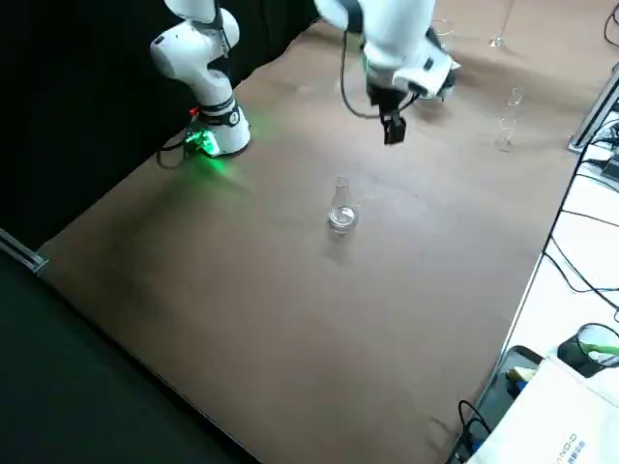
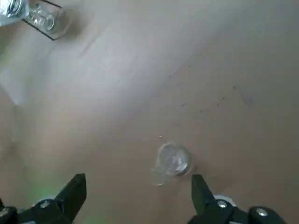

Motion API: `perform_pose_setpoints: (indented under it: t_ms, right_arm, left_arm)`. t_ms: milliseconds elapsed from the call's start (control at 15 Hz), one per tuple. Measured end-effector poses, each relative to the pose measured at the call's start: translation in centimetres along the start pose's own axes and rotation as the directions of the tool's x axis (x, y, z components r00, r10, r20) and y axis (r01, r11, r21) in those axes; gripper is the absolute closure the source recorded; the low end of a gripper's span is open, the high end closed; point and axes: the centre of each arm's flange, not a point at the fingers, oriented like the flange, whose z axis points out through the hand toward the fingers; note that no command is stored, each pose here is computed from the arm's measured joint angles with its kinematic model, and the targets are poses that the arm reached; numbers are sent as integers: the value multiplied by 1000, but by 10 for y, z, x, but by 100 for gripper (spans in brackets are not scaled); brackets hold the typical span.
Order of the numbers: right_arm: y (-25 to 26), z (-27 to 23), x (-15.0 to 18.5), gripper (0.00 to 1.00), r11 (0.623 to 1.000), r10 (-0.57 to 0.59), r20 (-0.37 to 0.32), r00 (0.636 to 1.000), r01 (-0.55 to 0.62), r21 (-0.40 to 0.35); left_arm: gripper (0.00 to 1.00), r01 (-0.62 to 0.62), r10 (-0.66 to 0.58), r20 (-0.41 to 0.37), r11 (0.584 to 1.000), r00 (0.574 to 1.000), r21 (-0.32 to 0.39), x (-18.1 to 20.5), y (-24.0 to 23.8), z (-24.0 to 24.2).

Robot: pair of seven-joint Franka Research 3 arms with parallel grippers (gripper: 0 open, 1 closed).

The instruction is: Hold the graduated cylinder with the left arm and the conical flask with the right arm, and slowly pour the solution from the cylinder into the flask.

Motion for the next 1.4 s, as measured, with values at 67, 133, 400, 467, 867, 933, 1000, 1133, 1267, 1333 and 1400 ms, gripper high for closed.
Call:
perform_pose_setpoints:
  t_ms: [67,133,400,467,867,933,1000,1133,1267,1333,1400]
  right_arm:
    - [-14,-5,10,1,999,46,18,999,-46,-11]
    - [-27,-9,19,0,995,98,31,995,-98,-25]
    - [-86,-27,58,0,946,311,49,949,-304,-116]
    - [-100,-32,66,1,924,368,37,929,-361,-130]
    - [-152,-53,71,1,827,541,0,841,-532,-182]
    - [-157,-56,66,2,821,549,-6,836,-540,-185]
    - [-160,-56,61,2,814,558,-13,830,-550,-187]
    - [-163,-53,51,3,787,583,-55,810,-581,-209]
    - [-167,-48,41,2,771,589,-96,802,-594,-228]
    - [-170,-47,36,1,768,588,-105,802,-595,-236]
    - [-172,-47,32,1,765,587,-109,802,-594,-250]
  left_arm:
    - [0,3,-3,-1,1000,1000,1,-1,-3,-1]
    - [0,5,-5,-1,1000,1000,0,-1,-5,-1]
    - [0,14,-14,0,1000,1000,0,-1,-11,0]
    - [0,16,-16,0,1000,1000,0,-1,-12,0]
    - [0,20,-20,1,1000,1000,0,-1,-12,0]
    - [0,21,-21,1,1000,1000,0,-1,-12,0]
    - [0,21,-21,1,1000,1000,0,-1,-12,0]
    - [0,21,-21,1,1000,1000,0,-1,-12,0]
    - [0,21,-21,1,1000,1000,0,-1,-12,0]
    - [0,21,-21,1,1000,1000,0,-1,-12,0]
    - [0,21,-21,1,1000,1000,0,-1,-12,0]
